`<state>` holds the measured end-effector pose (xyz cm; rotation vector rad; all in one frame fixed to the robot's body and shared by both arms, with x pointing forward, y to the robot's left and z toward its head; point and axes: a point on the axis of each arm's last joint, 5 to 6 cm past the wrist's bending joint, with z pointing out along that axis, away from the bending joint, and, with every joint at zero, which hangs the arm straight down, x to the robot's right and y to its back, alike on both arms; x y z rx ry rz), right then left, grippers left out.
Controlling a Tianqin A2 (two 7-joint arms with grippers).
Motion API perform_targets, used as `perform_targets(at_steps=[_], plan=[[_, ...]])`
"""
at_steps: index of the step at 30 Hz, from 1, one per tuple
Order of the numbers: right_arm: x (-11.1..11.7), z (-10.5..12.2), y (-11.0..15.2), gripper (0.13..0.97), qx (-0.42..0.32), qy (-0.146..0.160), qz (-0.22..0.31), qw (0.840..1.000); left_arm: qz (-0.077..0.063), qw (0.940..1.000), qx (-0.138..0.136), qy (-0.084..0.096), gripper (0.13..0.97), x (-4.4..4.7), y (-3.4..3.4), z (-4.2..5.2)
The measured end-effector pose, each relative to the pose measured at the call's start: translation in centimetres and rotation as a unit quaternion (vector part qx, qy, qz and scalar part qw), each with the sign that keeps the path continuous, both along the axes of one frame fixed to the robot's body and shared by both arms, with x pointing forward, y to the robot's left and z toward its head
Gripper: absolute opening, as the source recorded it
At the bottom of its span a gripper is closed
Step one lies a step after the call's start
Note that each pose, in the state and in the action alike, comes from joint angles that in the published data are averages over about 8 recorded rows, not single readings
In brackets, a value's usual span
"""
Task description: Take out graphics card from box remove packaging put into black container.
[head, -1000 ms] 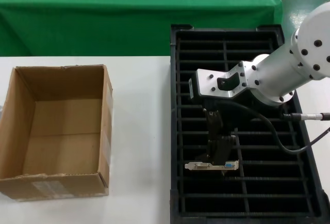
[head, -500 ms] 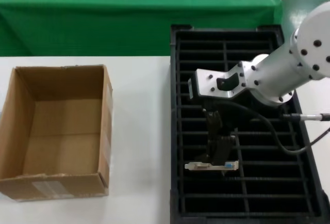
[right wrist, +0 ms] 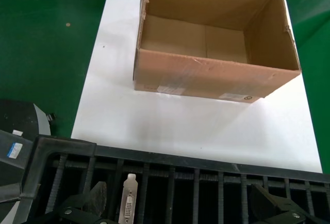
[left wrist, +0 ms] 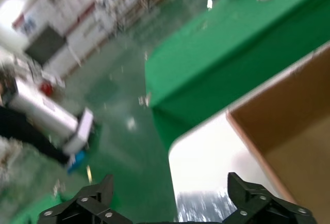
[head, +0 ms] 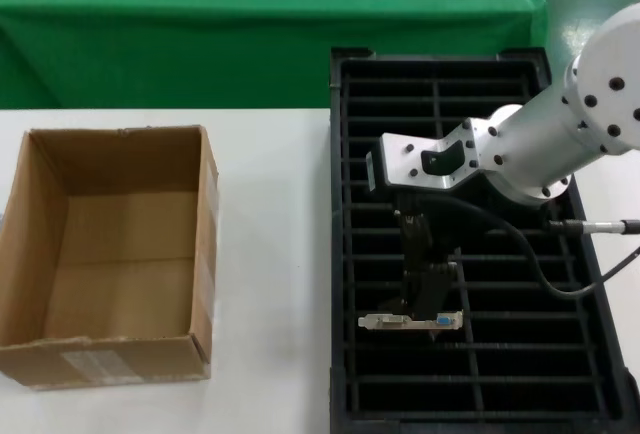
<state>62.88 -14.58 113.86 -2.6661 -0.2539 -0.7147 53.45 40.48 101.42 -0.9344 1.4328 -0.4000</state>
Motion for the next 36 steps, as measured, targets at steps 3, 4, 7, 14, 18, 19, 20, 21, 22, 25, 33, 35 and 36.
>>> perform_targets(at_steps=[3,4,7,14,18,19,20,21,22,25,33,35,36], plan=[[0.0,0.0,0.0,0.966,0.0,0.0,0.0,1.0,-0.024,0.9991,0.014,-0.03,0.763,-0.36,-0.69,0.2],[0.0,0.0,0.0,0.966,0.0,0.0,0.0,1.0,-0.032,0.9986,0.016,-0.04,0.786,-0.47,-0.93,0.21],[0.0,0.0,0.0,0.966,0.0,0.0,0.0,1.0,-0.053,0.9963,0.014,-0.066,0.816,-0.74,-1.62,0.19],[0.0,-0.9,0.2,0.966,0.031,0.0,0.015,0.999,-0.08,0.9922,0.004,-0.096,0.907,-0.79,-2.58,-0.09],[-0.1,-2.1,0.5,0.966,0.071,0.0,0.031,0.997,-0.092,0.9901,0.002,-0.106,0.914,-0.56,-3.0,-0.4],[-0.1,-2.4,0.6,0.966,0.083,-0.001,0.035,0.996,-0.096,0.9894,0.001,-0.109,0.921,-0.5,-3.14,-0.5],[-0.1,-2.8,0.6,0.966,0.095,-0.001,0.038,0.995,-0.1,0.9887,0.0,-0.112,0.928,-0.44,-3.28,-0.61],[-0.1,-3.1,0.7,0.966,0.107,-0.002,0.042,0.993,-0.104,0.988,-0.001,-0.115,0.935,-0.39,-3.41,-0.72],[-0.2,-3.5,0.7,0.966,0.12,-0.003,0.045,0.992,-0.107,0.9872,-0.003,-0.118,0.942,-0.33,-3.56,-0.83],[-0.3,-4.5,0.8,0.966,0.159,-0.006,0.053,0.986,-0.119,0.9848,-0.008,-0.127,0.962,-0.18,-4.0,-1.22],[-0.7,-7.3,0.8,0.966,0.263,-0.018,0.056,0.963,-0.147,0.9777,-0.029,-0.148,0.965,0.12,-5.22,-2.4],[-0.8,-8.0,0.6,0.966,0.287,-0.022,0.052,0.956,-0.153,0.9759,-0.036,-0.152,0.966,0.17,-5.52,-2.73],[-0.9,-8.3,0.6,0.966,0.299,-0.024,0.05,0.953,-0.155,0.975,-0.039,-0.154,0.966,0.19,-5.66,-2.89]])
